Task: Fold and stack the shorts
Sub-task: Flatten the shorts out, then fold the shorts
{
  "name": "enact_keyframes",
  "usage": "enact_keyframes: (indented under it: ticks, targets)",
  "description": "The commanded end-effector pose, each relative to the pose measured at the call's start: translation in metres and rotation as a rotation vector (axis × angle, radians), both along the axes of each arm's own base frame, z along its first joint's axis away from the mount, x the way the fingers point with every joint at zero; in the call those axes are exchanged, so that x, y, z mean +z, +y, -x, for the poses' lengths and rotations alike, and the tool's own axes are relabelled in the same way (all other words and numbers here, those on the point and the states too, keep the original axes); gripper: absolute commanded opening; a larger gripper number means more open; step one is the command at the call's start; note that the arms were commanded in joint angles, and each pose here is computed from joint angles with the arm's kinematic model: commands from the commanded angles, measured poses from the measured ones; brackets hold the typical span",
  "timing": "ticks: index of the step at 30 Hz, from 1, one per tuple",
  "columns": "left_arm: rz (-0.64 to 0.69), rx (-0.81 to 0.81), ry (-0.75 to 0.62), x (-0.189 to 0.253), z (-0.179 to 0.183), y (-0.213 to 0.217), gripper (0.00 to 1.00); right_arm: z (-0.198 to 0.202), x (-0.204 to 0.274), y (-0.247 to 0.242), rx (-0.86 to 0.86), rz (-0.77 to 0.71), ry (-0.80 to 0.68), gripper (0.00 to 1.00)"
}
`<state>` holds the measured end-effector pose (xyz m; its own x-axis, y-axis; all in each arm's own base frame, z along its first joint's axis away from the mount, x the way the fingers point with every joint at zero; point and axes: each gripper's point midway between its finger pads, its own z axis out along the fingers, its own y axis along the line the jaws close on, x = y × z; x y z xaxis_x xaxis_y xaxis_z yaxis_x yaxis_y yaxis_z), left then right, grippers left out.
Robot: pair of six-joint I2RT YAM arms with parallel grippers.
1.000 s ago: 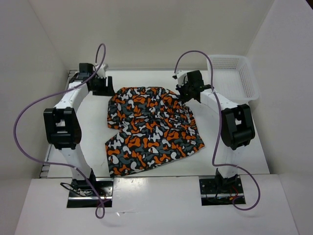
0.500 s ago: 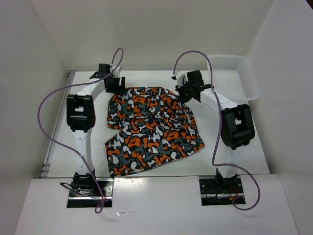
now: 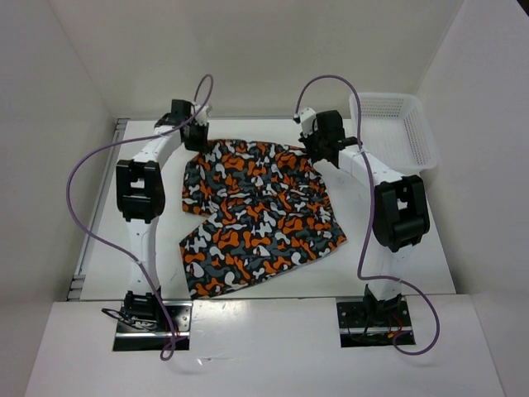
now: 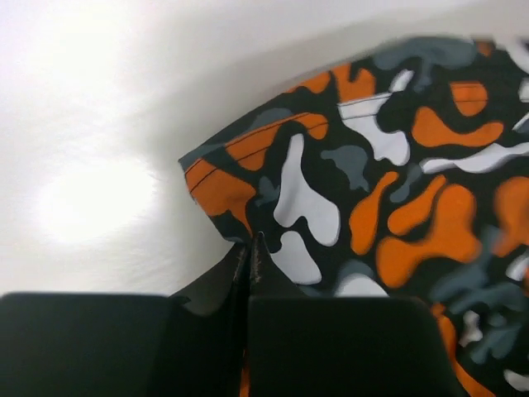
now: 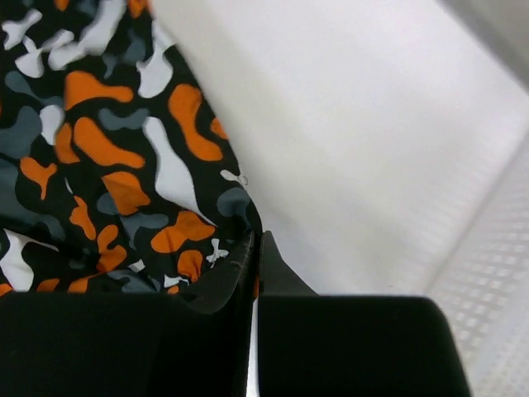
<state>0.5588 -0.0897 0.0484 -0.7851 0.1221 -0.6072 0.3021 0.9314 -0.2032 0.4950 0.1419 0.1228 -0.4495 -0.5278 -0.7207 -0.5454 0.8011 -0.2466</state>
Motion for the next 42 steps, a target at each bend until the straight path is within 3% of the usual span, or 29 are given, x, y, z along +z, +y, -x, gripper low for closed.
enact_keyframes:
  ticks: [1, 2, 6, 7, 8, 13, 14, 16, 24, 25, 27, 30, 35, 39, 42]
  targets:
    - [-0.047, 0.107, -0.312, 0.127, -0.050, 0.043, 0.00, -0.039, 0.059, -0.009, -0.105, 0.015, -0.219, 0.00]
    - [-0.065, 0.133, -0.379, 0.159, -0.052, 0.048, 0.00, -0.041, 0.061, -0.009, -0.100, 0.019, -0.231, 0.00]
    - [-0.059, 0.122, -0.476, 0.215, -0.025, 0.037, 0.00, -0.036, 0.081, -0.015, -0.105, 0.038, -0.271, 0.00]
    - [-0.062, 0.101, -0.408, 0.189, -0.008, 0.027, 0.00, -0.032, 0.089, -0.015, -0.086, 0.046, -0.288, 0.00]
    - [-0.066, 0.100, -0.432, 0.205, 0.008, 0.023, 0.00, -0.029, 0.094, -0.015, -0.072, 0.047, -0.292, 0.00]
    - [-0.093, 0.019, -0.294, 0.154, 0.102, -0.010, 0.00, 0.006, 0.096, -0.002, 0.072, 0.027, -0.228, 0.00]
    - [-0.093, 0.020, -0.327, 0.169, 0.120, -0.009, 0.00, 0.022, 0.093, -0.002, 0.119, 0.045, -0.193, 0.00]
    - [-0.128, 0.012, -0.242, 0.139, 0.156, -0.006, 0.00, 0.043, 0.081, 0.002, 0.197, 0.046, -0.133, 0.00]
    - [-0.130, -0.019, -0.190, 0.143, 0.245, 0.004, 0.01, 0.127, 0.032, -0.011, 0.455, 0.172, 0.113, 0.00]
    - [-0.122, -0.035, -0.154, 0.140, 0.264, 0.005, 0.04, 0.135, 0.025, -0.008, 0.485, 0.176, 0.136, 0.00]
    - [-0.111, -0.092, -0.027, 0.113, 0.300, -0.001, 0.23, 0.155, 0.005, -0.010, 0.528, 0.215, 0.184, 0.00]
    - [-0.077, -0.151, 0.128, 0.089, 0.337, -0.008, 0.64, 0.175, -0.023, -0.004, 0.562, 0.268, 0.209, 0.00]
    - [-0.046, -0.178, 0.195, 0.083, 0.352, -0.013, 0.70, 0.194, -0.045, 0.002, 0.608, 0.304, 0.238, 0.00]
    - [-0.044, -0.081, 0.106, 0.086, 0.313, 0.003, 0.69, 0.193, -0.044, -0.002, 0.595, 0.321, 0.228, 0.00]
    - [-0.048, -0.081, 0.144, 0.073, 0.310, 0.003, 0.69, 0.196, -0.047, -0.003, 0.596, 0.322, 0.237, 0.00]
